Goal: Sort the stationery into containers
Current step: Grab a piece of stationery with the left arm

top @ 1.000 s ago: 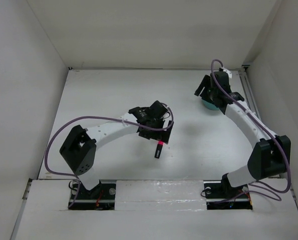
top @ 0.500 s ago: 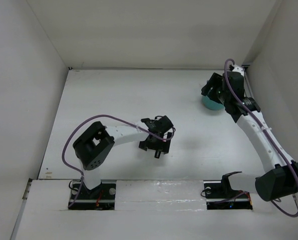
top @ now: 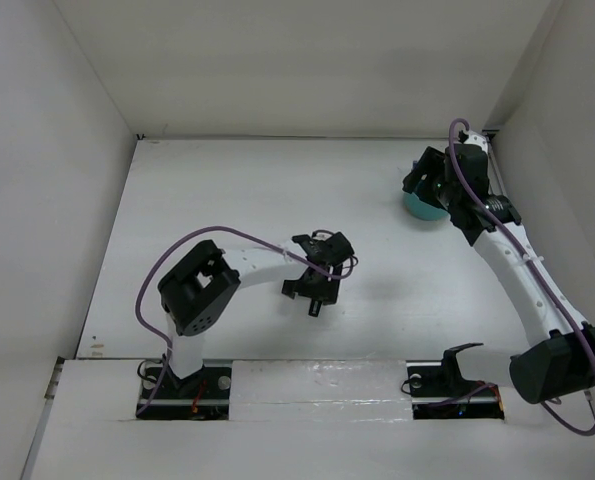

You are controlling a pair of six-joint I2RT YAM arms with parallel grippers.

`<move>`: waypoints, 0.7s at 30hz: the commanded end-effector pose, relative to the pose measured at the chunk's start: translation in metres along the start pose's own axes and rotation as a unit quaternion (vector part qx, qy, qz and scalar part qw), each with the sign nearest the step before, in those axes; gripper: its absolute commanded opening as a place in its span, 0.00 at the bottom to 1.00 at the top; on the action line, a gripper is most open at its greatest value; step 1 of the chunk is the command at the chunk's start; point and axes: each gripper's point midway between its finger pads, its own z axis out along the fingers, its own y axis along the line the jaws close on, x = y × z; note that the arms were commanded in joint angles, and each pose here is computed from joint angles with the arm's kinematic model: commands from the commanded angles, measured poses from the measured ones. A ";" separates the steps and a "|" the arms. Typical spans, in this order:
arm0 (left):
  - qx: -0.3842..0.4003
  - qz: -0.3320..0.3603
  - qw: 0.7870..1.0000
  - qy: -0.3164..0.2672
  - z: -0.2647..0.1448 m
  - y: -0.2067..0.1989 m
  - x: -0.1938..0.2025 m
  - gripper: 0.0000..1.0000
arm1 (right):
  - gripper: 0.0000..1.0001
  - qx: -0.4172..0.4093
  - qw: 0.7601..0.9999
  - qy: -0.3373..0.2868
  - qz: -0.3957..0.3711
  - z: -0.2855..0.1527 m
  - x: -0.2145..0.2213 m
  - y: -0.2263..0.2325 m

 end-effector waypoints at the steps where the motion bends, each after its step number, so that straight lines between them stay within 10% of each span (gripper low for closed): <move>1: -0.033 0.011 0.999 0.024 0.001 0.008 0.018 0.76 | 0.72 -0.022 0.999 -0.042 0.003 -0.017 -0.030 0.013; 10: -0.030 0.015 0.999 0.023 -0.003 0.004 0.028 0.67 | 0.72 -0.031 0.999 -0.037 0.007 -0.015 -0.027 0.015; 21: -0.016 0.015 0.999 0.050 0.004 0.005 0.046 0.32 | 0.73 -0.038 0.998 -0.040 0.013 -0.023 -0.026 0.015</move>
